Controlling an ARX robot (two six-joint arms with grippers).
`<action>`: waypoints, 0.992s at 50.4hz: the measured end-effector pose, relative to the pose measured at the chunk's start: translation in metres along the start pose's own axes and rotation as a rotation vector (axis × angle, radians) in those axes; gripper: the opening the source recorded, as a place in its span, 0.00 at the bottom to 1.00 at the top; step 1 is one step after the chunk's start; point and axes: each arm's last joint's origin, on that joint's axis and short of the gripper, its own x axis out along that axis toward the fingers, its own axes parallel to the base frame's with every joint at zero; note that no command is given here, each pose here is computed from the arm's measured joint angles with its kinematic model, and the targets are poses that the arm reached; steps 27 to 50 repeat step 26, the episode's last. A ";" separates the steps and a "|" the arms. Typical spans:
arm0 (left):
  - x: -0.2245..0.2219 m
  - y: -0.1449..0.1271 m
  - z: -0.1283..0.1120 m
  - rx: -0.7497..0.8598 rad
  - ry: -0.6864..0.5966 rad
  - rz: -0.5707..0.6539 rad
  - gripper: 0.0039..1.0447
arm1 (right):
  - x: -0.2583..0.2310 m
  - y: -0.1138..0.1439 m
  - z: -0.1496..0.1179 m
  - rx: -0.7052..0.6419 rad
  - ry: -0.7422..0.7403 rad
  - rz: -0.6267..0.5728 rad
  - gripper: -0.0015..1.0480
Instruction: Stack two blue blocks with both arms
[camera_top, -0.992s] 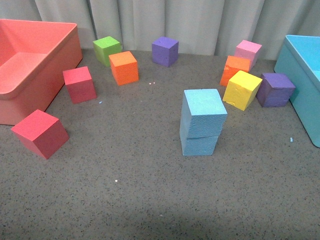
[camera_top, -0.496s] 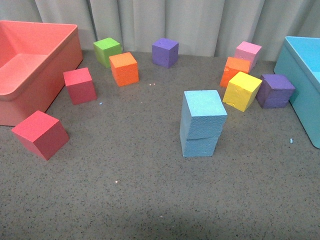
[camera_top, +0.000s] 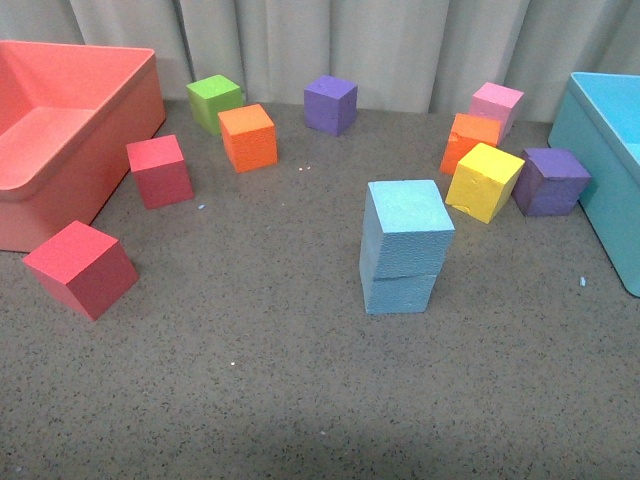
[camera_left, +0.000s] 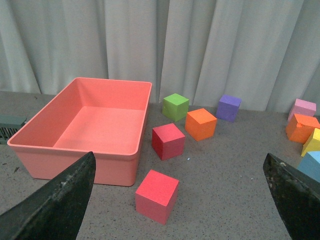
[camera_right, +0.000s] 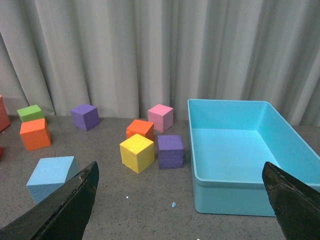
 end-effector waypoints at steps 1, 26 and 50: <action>0.000 0.000 0.000 0.000 0.000 0.000 0.94 | 0.000 0.000 0.000 0.000 0.000 0.000 0.91; 0.000 0.000 0.000 0.000 0.000 0.000 0.94 | 0.000 0.000 0.000 0.000 0.000 0.000 0.91; 0.000 0.000 0.000 0.000 0.000 0.000 0.94 | 0.000 0.000 0.000 0.000 0.000 0.000 0.91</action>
